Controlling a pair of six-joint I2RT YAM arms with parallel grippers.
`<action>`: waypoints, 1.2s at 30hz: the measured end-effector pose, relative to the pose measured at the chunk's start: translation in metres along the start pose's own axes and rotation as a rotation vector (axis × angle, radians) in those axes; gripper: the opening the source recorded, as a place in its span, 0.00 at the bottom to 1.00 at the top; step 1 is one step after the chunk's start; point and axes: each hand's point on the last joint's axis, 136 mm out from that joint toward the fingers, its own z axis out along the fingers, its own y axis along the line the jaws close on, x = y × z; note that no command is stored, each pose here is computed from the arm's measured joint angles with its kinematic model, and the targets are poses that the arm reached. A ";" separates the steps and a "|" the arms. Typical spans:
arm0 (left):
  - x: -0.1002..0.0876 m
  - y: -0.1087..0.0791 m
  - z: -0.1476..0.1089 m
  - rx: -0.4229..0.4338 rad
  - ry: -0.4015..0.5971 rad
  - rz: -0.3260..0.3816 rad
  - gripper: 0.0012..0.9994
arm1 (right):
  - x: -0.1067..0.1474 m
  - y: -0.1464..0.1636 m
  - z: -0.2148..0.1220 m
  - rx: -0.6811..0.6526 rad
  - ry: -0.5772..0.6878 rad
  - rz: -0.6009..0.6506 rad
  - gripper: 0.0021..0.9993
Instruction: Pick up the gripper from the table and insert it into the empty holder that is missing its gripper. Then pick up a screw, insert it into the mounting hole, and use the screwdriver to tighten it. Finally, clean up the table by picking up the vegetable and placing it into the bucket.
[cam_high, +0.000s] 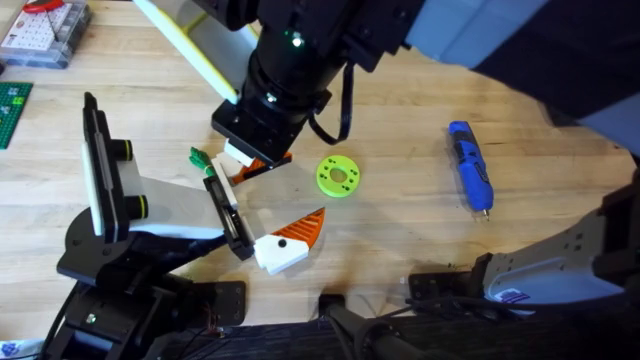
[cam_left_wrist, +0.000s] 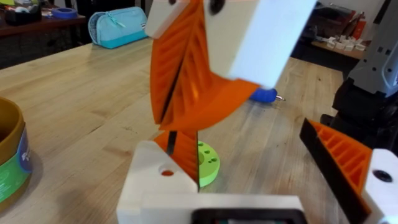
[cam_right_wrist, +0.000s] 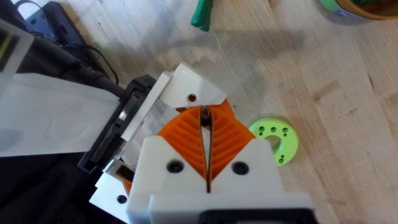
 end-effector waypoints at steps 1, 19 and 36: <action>0.000 0.000 0.000 0.000 0.000 0.000 0.99 | 0.000 0.001 0.000 -0.001 0.002 -0.002 0.00; 0.000 0.000 0.000 0.000 0.001 -0.001 0.99 | -0.001 0.004 -0.018 -0.002 -0.042 -0.010 0.00; 0.000 0.000 0.000 0.000 0.001 -0.001 0.99 | -0.008 0.012 -0.018 -0.011 -0.074 -0.032 0.00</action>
